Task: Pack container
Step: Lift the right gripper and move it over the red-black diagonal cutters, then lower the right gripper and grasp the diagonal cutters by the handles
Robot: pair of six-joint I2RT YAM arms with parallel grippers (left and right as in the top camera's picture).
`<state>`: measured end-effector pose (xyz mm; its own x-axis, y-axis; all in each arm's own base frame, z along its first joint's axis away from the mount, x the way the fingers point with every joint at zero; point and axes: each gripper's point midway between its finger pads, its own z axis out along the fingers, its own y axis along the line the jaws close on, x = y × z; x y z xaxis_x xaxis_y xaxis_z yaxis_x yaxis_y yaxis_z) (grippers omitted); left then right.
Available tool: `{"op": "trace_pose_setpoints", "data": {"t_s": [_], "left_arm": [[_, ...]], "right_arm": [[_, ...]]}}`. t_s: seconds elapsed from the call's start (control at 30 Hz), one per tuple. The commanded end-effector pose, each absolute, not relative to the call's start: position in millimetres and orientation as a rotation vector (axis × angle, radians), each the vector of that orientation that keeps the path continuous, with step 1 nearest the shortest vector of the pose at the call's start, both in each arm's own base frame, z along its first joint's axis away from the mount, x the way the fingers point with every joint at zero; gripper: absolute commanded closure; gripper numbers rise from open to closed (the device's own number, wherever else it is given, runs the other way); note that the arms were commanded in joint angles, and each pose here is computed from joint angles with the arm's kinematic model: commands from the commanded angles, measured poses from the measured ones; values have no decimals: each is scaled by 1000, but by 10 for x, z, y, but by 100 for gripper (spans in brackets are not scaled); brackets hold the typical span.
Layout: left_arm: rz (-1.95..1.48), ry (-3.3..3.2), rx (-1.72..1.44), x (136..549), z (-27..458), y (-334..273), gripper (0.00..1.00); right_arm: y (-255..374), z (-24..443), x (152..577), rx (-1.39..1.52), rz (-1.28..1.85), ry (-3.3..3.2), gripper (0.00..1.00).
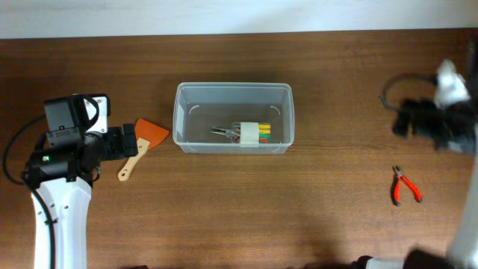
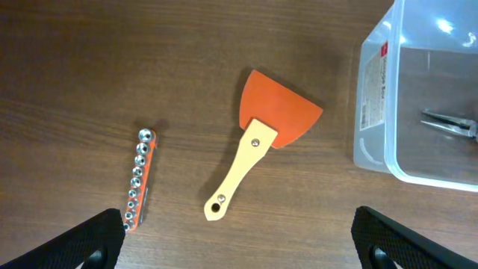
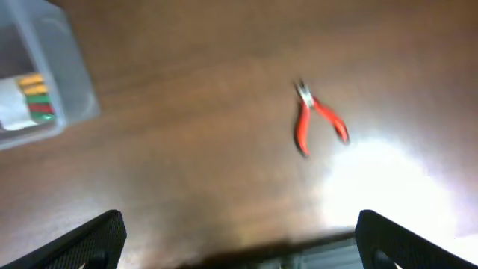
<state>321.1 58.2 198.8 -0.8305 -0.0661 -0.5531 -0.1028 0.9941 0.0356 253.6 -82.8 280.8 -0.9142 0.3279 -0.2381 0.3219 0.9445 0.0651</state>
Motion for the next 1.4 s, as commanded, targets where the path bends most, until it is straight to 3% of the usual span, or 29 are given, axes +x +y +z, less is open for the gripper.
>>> {"op": "trace_pose_setpoints", "data": {"t_s": [0.0, 0.13, 0.3, 0.57, 0.77, 1.37], "left_arm": [[59, 2514, -121, 3239, 2119, 558, 1], [59, 2514, -121, 3239, 2119, 557, 1], [59, 2514, -121, 3239, 2119, 557, 1], [60, 2515, -121, 3238, 2118, 559, 1], [59, 2517, -121, 3233, 2115, 558, 1], [59, 2518, -121, 3232, 2113, 557, 1]], "right_arm": [[-843, 2846, 2021, 647, 7, 2779, 1], [-880, 2648, 1761, 730, -27, 2751, 1], [-1129, 2148, 1752, 843, -131, 2771, 1], [-1412, 1145, 2092, 947, 16, 2897, 1], [-1493, 665, 2238, 972, 70, 3003, 1], [-1294, 217, 2585, 803, 69, 3033, 1]]}}
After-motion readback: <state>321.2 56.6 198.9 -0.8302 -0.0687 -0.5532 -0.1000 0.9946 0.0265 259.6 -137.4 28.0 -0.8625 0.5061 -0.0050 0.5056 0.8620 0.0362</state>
